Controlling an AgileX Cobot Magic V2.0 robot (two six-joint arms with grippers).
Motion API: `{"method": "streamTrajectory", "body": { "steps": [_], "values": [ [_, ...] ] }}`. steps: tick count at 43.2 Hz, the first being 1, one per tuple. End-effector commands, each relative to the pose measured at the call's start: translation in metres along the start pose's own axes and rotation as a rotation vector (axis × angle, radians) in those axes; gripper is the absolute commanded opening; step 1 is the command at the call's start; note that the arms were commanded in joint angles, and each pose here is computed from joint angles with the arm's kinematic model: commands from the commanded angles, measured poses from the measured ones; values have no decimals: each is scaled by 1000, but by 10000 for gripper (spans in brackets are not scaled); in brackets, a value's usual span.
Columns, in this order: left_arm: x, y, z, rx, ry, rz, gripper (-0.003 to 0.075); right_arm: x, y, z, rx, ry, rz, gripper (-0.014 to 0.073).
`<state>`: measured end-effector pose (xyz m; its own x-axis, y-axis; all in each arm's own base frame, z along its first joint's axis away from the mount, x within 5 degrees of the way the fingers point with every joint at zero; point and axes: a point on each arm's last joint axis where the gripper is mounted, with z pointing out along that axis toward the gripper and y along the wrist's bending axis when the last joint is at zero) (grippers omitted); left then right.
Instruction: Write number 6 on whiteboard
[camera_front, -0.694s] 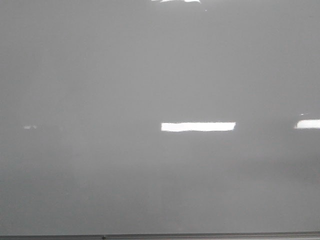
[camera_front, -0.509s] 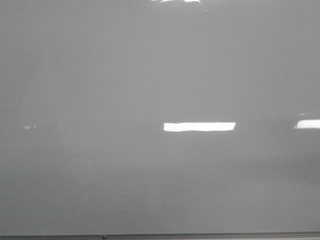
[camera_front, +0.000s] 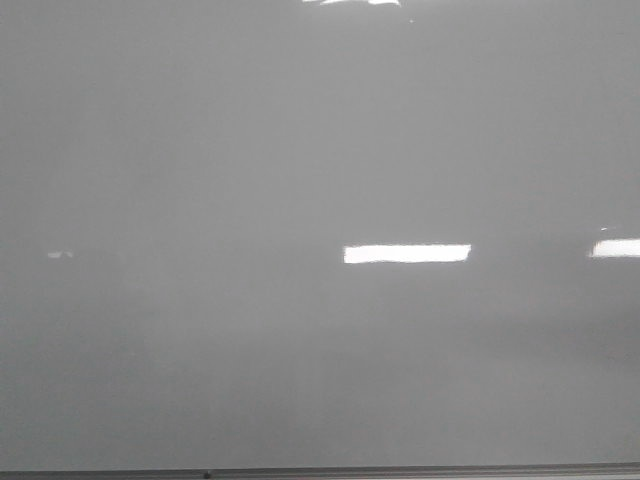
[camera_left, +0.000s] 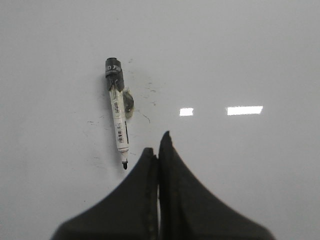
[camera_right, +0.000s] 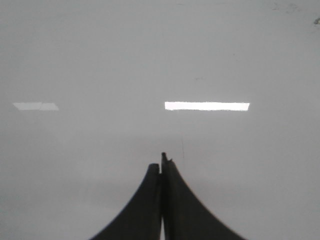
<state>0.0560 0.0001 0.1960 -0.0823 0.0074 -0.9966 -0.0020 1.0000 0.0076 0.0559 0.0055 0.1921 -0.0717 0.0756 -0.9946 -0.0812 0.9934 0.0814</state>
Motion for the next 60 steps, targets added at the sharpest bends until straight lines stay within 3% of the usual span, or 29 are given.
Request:
{"method": "streamTrajectory", "body": {
  "steps": [1, 21, 31, 40, 53, 57, 60],
  "values": [
    [-7, 0, -1, 9, -94, -13, -20, -13, 0, -2, 2, -110, -16, -59],
    [-10, 0, -2, 8, -133, -7, -20, -16, 0, -3, 3, -136, -16, -59],
    [-52, 0, -13, 7, -307, -8, -20, -53, 4, -14, -11, -163, -19, -59],
    [-88, 0, -9, 7, -212, -8, -20, -91, 8, -10, -16, -89, -17, -59],
    [-91, 0, 9, 8, -134, -7, -15, -98, 9, 1, -11, -61, -16, -46],
    [-90, 0, 9, 8, -131, -7, 64, -98, 9, 1, -11, -61, -16, 33],
    [-88, 0, 10, 8, -123, -7, 235, -98, 9, 1, -11, -61, -16, 155]
  ]
}}
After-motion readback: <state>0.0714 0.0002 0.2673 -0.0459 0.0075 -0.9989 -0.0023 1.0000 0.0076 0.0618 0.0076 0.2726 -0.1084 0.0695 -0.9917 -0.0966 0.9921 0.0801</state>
